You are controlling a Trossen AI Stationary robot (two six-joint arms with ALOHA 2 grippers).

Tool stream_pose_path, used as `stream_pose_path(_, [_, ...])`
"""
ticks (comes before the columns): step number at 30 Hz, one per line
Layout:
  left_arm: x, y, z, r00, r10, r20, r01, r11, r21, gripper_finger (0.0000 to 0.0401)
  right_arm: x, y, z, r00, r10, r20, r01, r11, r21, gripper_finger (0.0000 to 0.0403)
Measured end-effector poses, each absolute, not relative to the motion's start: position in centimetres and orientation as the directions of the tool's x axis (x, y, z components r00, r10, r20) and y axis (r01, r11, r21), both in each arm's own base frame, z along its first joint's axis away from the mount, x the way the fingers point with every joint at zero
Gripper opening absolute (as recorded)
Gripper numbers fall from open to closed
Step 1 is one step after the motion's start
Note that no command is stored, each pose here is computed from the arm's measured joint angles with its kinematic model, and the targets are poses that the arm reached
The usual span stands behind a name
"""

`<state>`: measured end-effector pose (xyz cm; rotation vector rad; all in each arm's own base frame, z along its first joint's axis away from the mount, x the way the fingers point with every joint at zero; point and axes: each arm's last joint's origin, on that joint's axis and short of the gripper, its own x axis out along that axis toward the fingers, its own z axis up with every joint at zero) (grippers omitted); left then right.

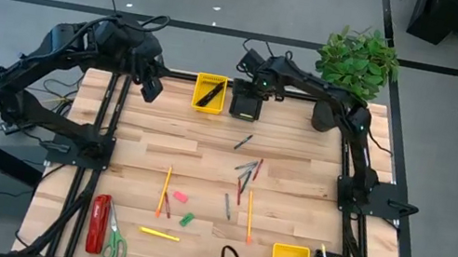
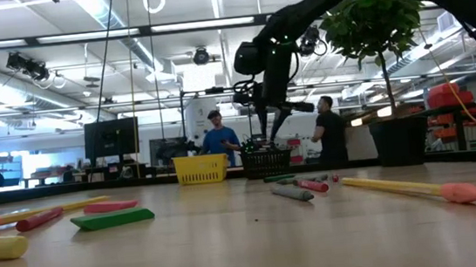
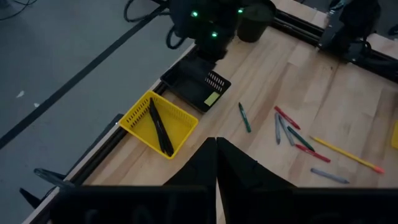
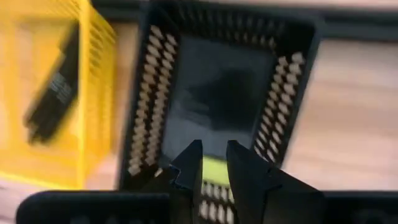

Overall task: Sort crayons/erasers/pens/pencils in bins
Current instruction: Adjust the top black bin

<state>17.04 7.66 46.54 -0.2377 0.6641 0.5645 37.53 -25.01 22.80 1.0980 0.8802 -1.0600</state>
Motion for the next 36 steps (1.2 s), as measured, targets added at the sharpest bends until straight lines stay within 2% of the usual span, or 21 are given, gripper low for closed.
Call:
stream_pose_path(2, [17.0, 7.7, 46.5, 0.645, 0.417, -0.640, -0.573, 0.819, -0.044, 0.0011, 37.8, -25.6, 22.4, 0.301, -0.235, -0.924, 0.953, 0.105, 0.284, 0.0079])
stream_pose_path(10, [17.1, 7.6, 46.5, 0.645, 0.418, -0.640, -0.597, 0.798, -0.080, 0.0029, 38.5, -26.3, 19.5, 0.254, -0.241, -0.937, 0.966, 0.115, 0.233, 0.0079])
stream_pose_path(18, [17.1, 7.6, 46.5, 0.645, 0.418, -0.640, -0.625, 0.770, -0.127, 0.0021, 38.3, -28.2, 19.9, 0.287, -0.354, -0.890, 0.958, 0.096, 0.271, 0.0080])
stream_pose_path(24, [17.1, 7.6, 46.5, 0.645, 0.418, -0.640, -0.625, 0.770, -0.127, 0.0011, 37.6, -29.4, 20.0, 0.279, -0.371, -0.886, 0.960, 0.078, 0.269, 0.0080])
stream_pose_path(36, [17.1, 7.6, 46.6, 0.650, 0.420, -0.634, -0.624, 0.771, -0.129, 0.0021, 37.4, -29.9, 19.9, 0.281, -0.386, -0.879, 0.960, 0.095, 0.265, 0.0080])
